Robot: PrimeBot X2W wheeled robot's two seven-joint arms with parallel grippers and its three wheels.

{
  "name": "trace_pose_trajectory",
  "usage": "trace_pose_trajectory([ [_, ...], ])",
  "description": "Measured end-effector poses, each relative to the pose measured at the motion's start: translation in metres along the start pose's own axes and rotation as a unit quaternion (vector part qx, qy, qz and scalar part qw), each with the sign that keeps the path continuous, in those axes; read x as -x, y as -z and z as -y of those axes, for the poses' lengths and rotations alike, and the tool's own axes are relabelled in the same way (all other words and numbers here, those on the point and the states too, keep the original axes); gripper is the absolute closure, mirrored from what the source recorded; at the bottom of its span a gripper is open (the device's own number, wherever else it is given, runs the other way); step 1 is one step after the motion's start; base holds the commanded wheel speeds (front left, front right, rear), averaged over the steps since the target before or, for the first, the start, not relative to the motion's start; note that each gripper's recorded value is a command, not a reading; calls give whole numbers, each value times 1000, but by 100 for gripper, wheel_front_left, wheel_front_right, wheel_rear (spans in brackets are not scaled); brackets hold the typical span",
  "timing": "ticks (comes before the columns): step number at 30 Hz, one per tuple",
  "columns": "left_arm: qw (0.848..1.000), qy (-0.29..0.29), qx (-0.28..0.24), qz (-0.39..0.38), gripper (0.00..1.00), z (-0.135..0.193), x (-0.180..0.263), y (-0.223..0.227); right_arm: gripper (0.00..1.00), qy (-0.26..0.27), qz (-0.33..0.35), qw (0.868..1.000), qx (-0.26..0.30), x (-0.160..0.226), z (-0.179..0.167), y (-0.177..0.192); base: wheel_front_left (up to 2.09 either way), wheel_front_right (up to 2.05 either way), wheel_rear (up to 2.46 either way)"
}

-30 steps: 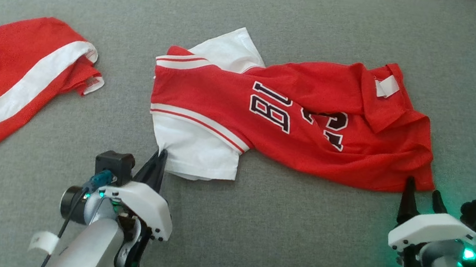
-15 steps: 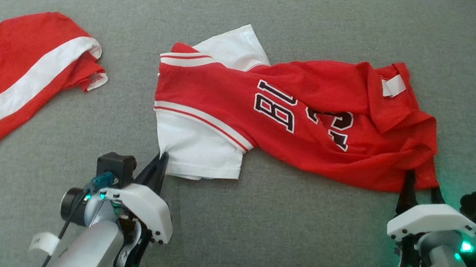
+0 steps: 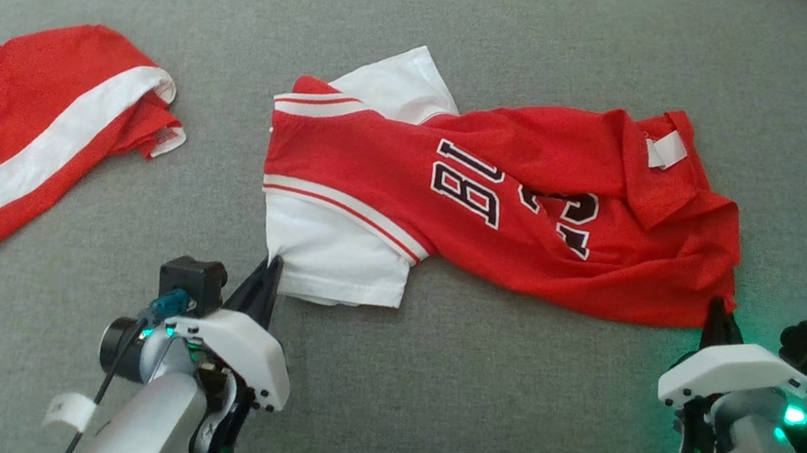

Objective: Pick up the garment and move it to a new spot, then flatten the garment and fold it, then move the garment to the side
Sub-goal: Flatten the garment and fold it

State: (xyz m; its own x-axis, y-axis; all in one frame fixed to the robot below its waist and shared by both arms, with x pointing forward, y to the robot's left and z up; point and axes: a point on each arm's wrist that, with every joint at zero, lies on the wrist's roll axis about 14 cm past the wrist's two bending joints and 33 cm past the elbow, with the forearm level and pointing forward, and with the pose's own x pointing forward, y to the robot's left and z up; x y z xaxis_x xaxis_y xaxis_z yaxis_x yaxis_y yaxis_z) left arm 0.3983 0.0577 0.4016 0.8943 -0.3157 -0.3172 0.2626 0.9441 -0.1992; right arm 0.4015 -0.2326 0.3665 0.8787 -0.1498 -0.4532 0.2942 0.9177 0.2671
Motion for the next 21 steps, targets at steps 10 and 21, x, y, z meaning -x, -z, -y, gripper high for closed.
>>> trace_pose_trajectory([
  [10,999,-6,8,39,100,2,9,-22,100,-18,65,998,16,11,-5,-37,0,0,0],
  [21,965,28,98,244,100,9,43,-168,100,-115,258,959,26,50,-69,-164,0,0,0],
])
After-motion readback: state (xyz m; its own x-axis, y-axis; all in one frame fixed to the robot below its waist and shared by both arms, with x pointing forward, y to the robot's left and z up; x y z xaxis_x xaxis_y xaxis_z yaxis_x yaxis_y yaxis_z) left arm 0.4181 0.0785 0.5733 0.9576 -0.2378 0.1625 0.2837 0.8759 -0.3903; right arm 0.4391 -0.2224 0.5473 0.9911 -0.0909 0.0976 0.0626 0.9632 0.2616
